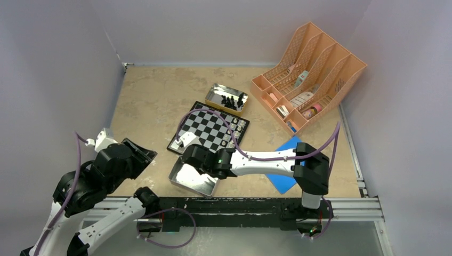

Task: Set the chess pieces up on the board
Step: Pick up the chess piece from the storage box.

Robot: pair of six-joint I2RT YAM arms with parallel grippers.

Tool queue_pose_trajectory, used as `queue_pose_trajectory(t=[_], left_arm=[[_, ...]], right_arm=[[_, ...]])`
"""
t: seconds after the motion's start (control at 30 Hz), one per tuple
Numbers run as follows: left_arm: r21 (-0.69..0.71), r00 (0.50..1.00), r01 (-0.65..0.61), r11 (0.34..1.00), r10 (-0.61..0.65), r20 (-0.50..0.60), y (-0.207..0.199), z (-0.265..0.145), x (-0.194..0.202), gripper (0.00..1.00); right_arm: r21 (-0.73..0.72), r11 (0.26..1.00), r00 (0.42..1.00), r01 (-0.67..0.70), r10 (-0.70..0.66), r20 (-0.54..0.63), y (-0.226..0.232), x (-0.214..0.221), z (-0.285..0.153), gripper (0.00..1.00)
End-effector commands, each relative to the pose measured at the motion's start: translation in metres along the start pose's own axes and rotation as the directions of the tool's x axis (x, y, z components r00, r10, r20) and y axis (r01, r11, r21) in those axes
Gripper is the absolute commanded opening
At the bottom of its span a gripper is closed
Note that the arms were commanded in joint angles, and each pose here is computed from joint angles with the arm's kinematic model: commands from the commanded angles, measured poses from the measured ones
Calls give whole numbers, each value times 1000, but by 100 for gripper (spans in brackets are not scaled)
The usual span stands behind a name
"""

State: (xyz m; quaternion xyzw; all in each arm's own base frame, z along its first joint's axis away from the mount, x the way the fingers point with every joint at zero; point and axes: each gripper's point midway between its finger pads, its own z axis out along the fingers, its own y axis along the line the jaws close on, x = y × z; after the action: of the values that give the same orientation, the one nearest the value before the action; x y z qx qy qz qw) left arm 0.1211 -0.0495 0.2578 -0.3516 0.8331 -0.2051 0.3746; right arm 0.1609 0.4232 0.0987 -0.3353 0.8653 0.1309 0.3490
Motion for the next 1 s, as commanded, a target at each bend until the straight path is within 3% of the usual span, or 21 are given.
queue_pose_trajectory(t=[0.0,0.13,0.23,0.37,0.53,0.7,0.97], left_arm=[[61,999,13,998,-16,47,-11,-15,-16,45],[104,997,2,995,-9,70,-23,-22,-26,45],[147,996,22,989,-35,85,-34,-30,-33,45],[174,995,28,984,-44,91,-44,-35,-38,45],[197,993,40,980,-61,97,-47,-32,-38,45],[219,992,49,975,-73,104,-47,-37,-40,45],[215,990,81,973,-103,94,-36,-51,-44,45]], right_arm=[[-72,961,955,268,-255,154,4,-38,-22,27],[-206,818,836,537,-483,261,17,-28,-39,28],[-204,645,671,737,-661,336,13,-17,-48,25],[-234,418,478,878,-745,464,21,0,-63,25],[-186,212,276,959,-842,463,10,11,-48,34],[-196,101,180,975,-876,447,5,14,-32,33],[-151,12,76,988,-900,430,6,9,-5,33]])
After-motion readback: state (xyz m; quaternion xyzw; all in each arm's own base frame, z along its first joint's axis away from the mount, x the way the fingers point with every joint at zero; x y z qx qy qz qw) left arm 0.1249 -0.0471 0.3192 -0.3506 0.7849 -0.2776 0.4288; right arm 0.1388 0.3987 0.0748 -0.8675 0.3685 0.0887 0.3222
